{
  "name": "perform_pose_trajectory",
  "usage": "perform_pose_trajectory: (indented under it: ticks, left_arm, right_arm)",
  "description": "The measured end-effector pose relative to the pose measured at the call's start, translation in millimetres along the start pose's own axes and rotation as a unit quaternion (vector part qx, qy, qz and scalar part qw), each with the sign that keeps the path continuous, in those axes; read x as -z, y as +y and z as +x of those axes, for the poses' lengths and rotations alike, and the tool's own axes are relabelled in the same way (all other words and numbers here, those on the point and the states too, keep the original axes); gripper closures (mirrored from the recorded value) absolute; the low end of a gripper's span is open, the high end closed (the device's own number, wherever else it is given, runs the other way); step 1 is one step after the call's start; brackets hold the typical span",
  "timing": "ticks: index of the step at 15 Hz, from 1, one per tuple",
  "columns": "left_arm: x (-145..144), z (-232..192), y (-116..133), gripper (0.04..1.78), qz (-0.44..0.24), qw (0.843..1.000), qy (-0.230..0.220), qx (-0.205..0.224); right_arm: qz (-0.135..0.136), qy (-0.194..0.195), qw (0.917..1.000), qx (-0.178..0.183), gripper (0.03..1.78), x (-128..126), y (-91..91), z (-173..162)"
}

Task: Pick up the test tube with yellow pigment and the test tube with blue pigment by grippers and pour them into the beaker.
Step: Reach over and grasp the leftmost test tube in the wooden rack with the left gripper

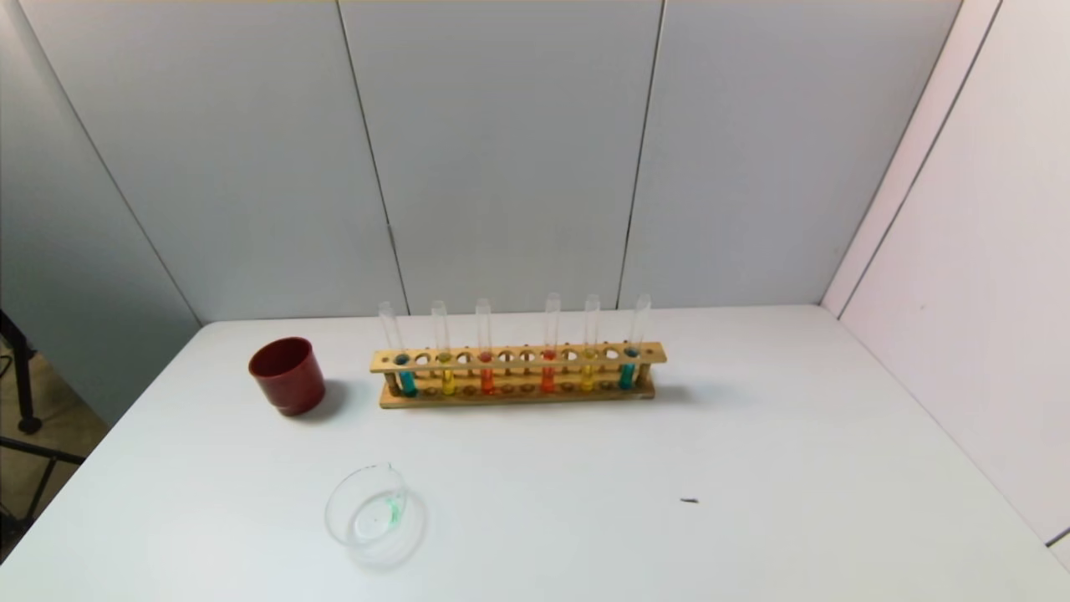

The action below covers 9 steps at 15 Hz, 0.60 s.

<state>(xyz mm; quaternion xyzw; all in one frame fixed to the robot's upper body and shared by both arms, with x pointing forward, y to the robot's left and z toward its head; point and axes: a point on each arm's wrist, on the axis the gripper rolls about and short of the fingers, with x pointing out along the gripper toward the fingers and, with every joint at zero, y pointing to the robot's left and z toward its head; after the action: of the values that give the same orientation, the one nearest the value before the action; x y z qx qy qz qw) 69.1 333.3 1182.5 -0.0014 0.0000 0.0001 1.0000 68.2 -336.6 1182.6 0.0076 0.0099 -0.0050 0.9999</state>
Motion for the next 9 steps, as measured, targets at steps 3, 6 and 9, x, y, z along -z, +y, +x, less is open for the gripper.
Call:
perform_pose_trajectory:
  ticks: [3, 6, 9]
  left_arm:
    - [0.0, 0.0, 0.0, 0.07, 0.0, 1.0, 0.0, 0.0]
    - [0.0, 0.0, 0.0, 0.07, 0.0, 1.0, 0.0, -0.001]
    - [0.0, 0.0, 0.0, 0.07, 0.0, 1.0, 0.0, -0.001]
  right_arm:
    - [0.0, 0.0, 1.0, 0.0, 0.11, 0.0, 0.0, 0.0]
    - [0.0, 0.0, 1.0, 0.0, 0.11, 0.0, 0.0, 0.0]
    - [0.0, 0.0, 1.0, 0.0, 0.11, 0.0, 0.0, 0.0]
